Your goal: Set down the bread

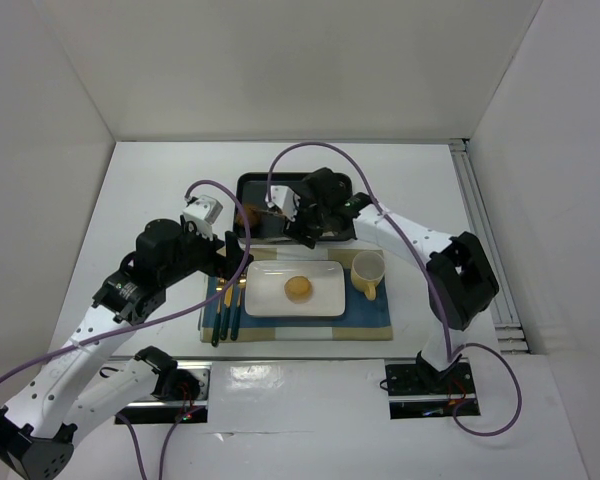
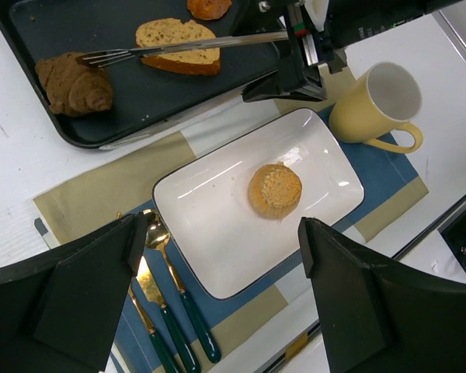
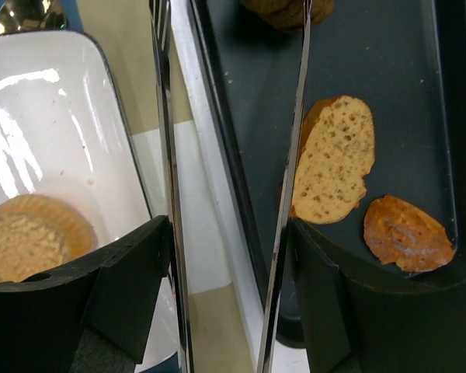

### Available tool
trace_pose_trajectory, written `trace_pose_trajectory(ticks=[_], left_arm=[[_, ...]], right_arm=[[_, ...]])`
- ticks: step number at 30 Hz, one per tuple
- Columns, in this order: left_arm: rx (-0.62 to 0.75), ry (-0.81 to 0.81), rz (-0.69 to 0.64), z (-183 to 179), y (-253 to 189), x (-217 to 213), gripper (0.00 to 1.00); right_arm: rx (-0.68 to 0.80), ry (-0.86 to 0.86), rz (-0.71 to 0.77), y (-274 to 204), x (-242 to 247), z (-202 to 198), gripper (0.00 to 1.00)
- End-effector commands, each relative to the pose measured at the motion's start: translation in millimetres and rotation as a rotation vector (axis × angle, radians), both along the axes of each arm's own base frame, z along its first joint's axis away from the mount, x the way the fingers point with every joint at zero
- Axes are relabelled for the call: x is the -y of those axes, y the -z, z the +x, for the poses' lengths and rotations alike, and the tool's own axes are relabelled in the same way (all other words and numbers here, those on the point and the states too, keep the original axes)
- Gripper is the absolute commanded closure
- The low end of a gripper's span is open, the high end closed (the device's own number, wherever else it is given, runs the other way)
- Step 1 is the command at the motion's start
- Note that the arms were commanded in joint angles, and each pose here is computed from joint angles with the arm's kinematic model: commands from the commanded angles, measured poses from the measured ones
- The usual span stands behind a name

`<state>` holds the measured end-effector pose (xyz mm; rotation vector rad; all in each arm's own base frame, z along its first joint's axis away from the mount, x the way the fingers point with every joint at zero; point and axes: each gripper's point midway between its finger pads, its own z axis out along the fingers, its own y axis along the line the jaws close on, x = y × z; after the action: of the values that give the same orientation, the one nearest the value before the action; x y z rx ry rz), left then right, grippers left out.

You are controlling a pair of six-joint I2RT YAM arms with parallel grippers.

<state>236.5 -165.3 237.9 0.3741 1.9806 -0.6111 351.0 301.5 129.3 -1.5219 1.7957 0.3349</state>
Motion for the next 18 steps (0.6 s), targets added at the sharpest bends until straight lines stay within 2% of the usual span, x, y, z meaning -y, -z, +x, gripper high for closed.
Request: trace_pose_trajectory(ticks=[1,10,18], left_arm=[[0.045,0.009,-0.018,0.6,-12.6,1.7,0.02],[0.045,0.009,-0.018,0.6,-12.6,1.7,0.02],[0.045,0.009,-0.018,0.6,-12.6,1.7,0.02]], right_arm=[[0.105,0.000,0.069,-31.1,-19.9,21.7,0.30],[0.135,-0.003,0.096,-47.3,-22.0,23.0,0.30],[0.151,0.050,0.030,-24.5,-25.2,50.8,0.30]])
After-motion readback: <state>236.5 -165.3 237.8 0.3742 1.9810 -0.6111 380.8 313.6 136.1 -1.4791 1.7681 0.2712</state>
